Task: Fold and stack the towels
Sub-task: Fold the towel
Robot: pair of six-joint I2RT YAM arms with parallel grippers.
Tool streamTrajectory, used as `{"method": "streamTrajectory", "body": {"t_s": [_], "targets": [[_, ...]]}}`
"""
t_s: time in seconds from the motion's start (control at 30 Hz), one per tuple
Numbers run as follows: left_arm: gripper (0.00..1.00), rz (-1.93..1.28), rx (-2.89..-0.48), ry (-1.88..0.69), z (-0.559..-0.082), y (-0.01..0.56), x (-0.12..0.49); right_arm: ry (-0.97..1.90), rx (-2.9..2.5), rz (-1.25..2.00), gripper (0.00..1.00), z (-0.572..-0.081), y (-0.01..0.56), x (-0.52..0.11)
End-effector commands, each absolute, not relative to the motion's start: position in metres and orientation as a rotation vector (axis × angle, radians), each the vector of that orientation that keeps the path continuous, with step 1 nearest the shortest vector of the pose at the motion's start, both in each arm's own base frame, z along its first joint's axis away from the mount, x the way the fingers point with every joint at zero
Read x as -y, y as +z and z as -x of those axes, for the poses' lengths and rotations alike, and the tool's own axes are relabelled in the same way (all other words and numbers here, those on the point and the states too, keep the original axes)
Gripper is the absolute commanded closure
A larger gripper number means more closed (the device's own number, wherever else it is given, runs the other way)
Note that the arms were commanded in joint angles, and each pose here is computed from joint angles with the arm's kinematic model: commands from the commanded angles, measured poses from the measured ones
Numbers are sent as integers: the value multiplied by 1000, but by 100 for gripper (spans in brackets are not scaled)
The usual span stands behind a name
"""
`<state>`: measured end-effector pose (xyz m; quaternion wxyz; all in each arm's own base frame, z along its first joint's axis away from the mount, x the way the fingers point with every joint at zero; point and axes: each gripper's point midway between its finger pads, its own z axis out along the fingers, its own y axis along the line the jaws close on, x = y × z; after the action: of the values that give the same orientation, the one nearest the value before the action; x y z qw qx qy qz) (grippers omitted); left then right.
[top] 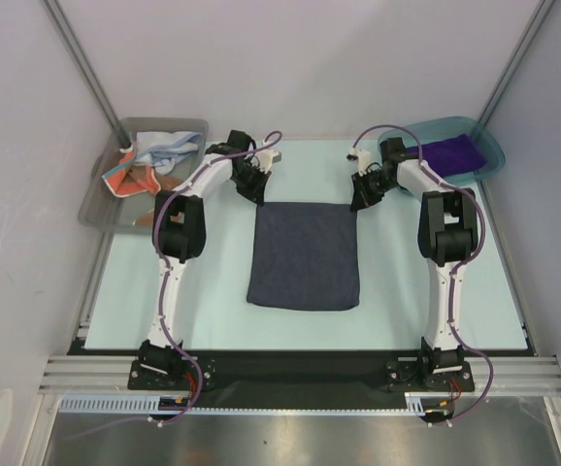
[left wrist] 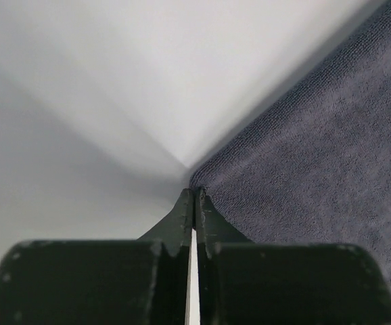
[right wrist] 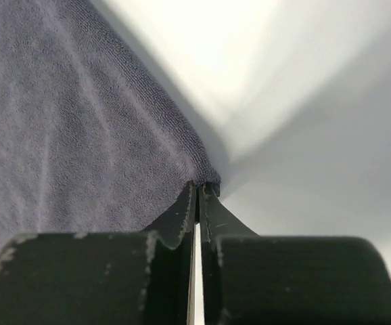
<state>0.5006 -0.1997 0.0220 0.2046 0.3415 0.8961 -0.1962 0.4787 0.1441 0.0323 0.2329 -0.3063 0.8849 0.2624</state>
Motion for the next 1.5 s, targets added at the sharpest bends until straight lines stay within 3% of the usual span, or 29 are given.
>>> {"method": "streamTrajectory", "body": {"t_s": [0.0, 0.33, 0.47, 0.57, 1.03, 1.13, 1.17, 1.27, 1.47], "targets": [[100, -992, -2449, -536, -510, 32, 201, 696, -2363, 868, 100, -495, 46, -141], [100, -939, -2362, -426, -529, 64, 196, 618, -2326, 860, 100, -507, 55, -131], [100, -937, -2345, -416, -532, 71, 195, 661, -2318, 876, 78, -506, 54, -136], [100, -941, -2349, -413, -532, 69, 196, 696, -2320, 878, 67, -507, 55, -138], [100, -962, -2369, -390, -534, 57, 192, 779, -2325, 906, 57, -512, 41, -146], [100, -959, -2372, -383, -536, 54, 192, 780, -2331, 910, 63, -512, 35, -146], [100, -958, -2372, -385, -536, 53, 192, 767, -2335, 911, 75, -512, 33, -146], [100, -942, -2374, -360, -539, 53, 191, 728, -2320, 903, 94, -521, 37, -141], [99, -888, -2324, -237, -552, 80, 179, 593, -2242, 891, 100, -535, 61, -132]]}}
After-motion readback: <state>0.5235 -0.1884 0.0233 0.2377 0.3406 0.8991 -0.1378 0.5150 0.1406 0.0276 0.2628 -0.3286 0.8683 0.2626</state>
